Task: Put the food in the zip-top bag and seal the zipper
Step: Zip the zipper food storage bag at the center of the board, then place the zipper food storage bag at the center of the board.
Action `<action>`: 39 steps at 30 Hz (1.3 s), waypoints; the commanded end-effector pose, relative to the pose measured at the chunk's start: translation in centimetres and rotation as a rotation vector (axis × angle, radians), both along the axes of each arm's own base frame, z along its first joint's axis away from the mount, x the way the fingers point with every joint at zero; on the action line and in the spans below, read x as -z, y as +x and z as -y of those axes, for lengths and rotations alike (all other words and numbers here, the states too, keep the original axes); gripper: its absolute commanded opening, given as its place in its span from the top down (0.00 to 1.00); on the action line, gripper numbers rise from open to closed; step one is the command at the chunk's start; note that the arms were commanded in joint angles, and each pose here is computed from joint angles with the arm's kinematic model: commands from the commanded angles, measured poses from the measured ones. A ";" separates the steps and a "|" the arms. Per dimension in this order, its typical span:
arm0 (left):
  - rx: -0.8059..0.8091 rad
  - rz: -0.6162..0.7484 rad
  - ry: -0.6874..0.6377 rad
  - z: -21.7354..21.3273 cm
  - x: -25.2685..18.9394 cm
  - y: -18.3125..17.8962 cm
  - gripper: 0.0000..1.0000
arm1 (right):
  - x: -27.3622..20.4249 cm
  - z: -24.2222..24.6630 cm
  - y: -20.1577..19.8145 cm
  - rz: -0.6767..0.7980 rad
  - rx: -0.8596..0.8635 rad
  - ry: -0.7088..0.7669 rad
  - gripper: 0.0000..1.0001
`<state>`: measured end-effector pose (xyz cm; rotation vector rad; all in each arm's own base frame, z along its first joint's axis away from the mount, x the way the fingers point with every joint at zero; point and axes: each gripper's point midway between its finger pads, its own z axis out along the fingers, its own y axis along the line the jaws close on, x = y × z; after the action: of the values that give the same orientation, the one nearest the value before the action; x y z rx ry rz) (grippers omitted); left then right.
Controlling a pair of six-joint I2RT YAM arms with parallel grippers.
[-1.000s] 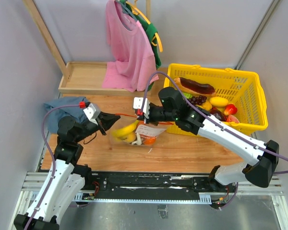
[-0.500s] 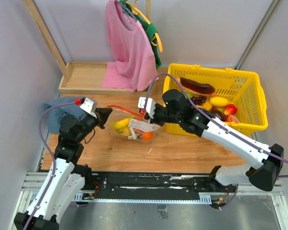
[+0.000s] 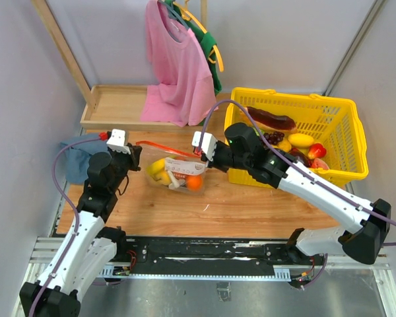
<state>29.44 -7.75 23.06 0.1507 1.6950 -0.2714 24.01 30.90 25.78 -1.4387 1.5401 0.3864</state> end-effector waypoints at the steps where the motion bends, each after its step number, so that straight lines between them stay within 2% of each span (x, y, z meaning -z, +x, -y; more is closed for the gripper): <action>1: -0.192 0.031 0.020 -3.4 -1.7 0.9 1.00 | -0.2 1.6 0.8 0.007 0.078 -0.014 0.99; 8: -0.264 -0.005 0.024 -4.6 -1.1 1.4 1.00 | -1.6 1.2 2.6 0.050 0.123 0.016 0.99; 12: -0.278 0.005 0.007 -4.7 -2.2 2.4 1.00 | -3.1 0.2 4.6 0.097 0.142 0.049 0.99; 19: -0.269 0.049 -0.025 -3.7 -5.8 6.7 1.00 | -6.8 0.2 12.2 0.262 0.313 0.093 0.99; 24: -0.245 0.073 -0.073 -2.6 -7.2 9.2 1.00 | -8.7 -0.5 14.2 0.356 0.314 0.107 0.99; 29: -0.229 -0.001 -0.193 -1.6 -4.2 8.9 0.99 | -4.2 -1.3 12.5 0.287 0.216 0.087 0.99; 36: -0.259 -0.209 -0.398 -0.9 4.7 4.1 0.91 | 5.1 -1.2 7.1 0.021 0.073 0.026 0.99; 37: -0.270 -0.221 -0.416 -1.0 5.3 3.3 0.89 | 5.9 -1.0 6.4 -0.017 0.066 0.021 0.97; 39: -0.273 -0.216 -0.449 -1.2 5.3 2.0 0.77 | 6.8 -0.8 4.9 -0.083 0.047 0.021 0.90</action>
<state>33.16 -6.41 16.74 -0.3280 1.8643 -0.3533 32.12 31.95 19.77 -1.3707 1.5740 0.2665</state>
